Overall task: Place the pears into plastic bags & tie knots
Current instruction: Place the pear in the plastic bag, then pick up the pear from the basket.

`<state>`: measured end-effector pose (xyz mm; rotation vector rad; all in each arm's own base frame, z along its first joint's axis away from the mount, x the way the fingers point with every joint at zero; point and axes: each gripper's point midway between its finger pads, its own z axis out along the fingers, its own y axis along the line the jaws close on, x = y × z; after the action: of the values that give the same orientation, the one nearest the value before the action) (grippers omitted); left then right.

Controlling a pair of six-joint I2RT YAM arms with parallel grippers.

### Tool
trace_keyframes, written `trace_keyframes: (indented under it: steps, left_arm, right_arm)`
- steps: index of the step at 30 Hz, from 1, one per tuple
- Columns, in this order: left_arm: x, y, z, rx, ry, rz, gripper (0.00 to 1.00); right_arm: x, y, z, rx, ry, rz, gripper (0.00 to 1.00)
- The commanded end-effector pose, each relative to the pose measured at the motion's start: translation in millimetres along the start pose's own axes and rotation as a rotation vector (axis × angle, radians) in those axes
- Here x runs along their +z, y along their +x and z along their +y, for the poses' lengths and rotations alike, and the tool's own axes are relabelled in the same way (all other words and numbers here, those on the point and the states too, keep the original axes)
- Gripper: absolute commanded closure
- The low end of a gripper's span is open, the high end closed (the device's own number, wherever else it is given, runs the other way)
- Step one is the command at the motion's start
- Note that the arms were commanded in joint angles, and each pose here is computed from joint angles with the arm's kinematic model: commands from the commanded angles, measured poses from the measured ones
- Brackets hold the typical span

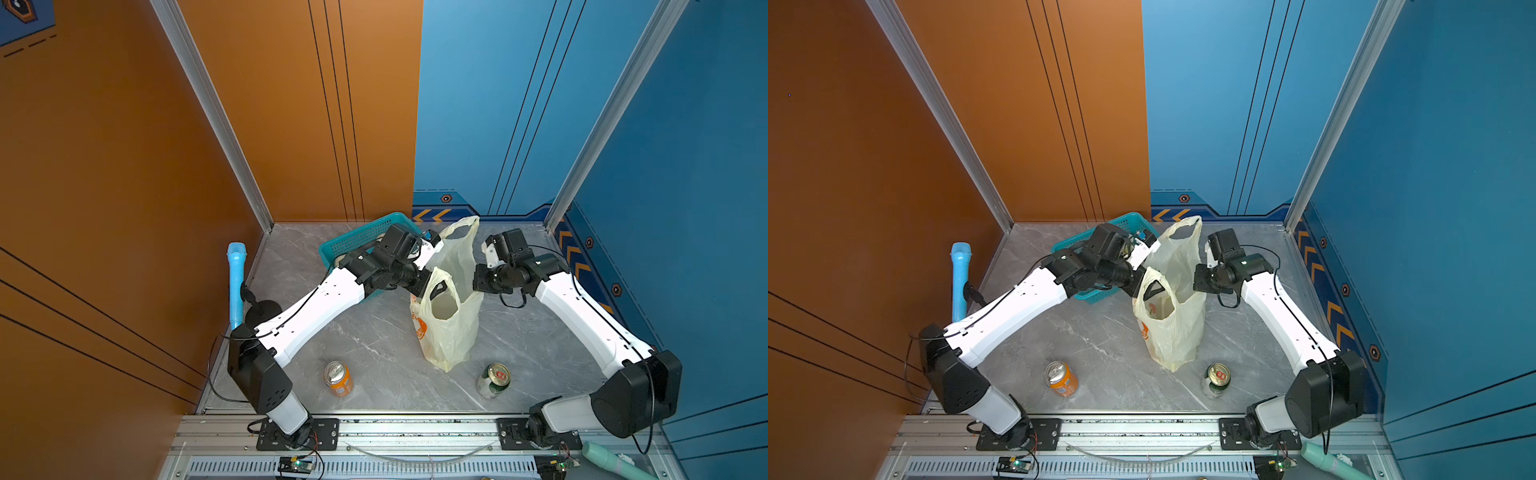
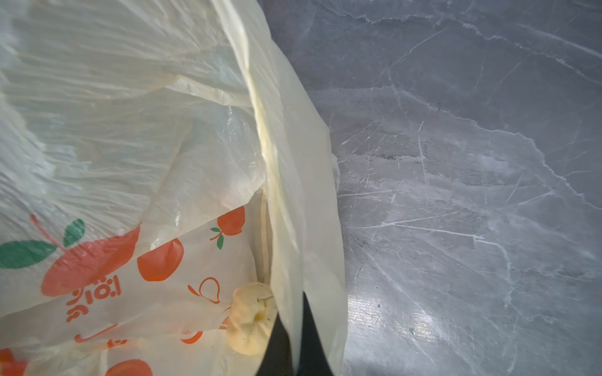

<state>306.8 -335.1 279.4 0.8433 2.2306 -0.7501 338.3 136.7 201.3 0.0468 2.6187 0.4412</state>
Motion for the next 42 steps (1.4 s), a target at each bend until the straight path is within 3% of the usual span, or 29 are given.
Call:
trace_keyframes:
  steps: [1,9,17,24,28,37,42]
  left_arm:
    - [-36,-25,28,-0.053,-0.13,-0.105,0.2]
    - [-71,-1,150,-0.343,-0.477,-0.137,0.25]
    - [-90,51,268,-0.481,-0.92,0.043,0.21]
    - [-47,63,314,-0.461,-0.993,0.19,0.2]
    - [-21,77,334,-0.477,-1.021,0.253,0.09]
    - [19,107,369,-0.503,-1.076,0.341,0.08]
    - [38,117,380,-0.523,-1.055,0.364,0.12]
  right_arm:
    - [-9,-7,-1,-0.013,-0.007,-0.035,1.0]
    - [-9,-8,-5,-0.003,-0.007,-0.037,1.0]
    - [-6,-7,-5,0.007,-0.009,-0.028,1.0]
    - [-3,-7,-4,0.014,-0.009,-0.018,1.0]
    - [-2,-8,-4,0.017,-0.006,-0.02,1.0]
    - [-3,-10,-5,0.012,0.006,-0.023,1.0]
    - [-1,-8,-10,0.011,0.014,-0.014,1.0]
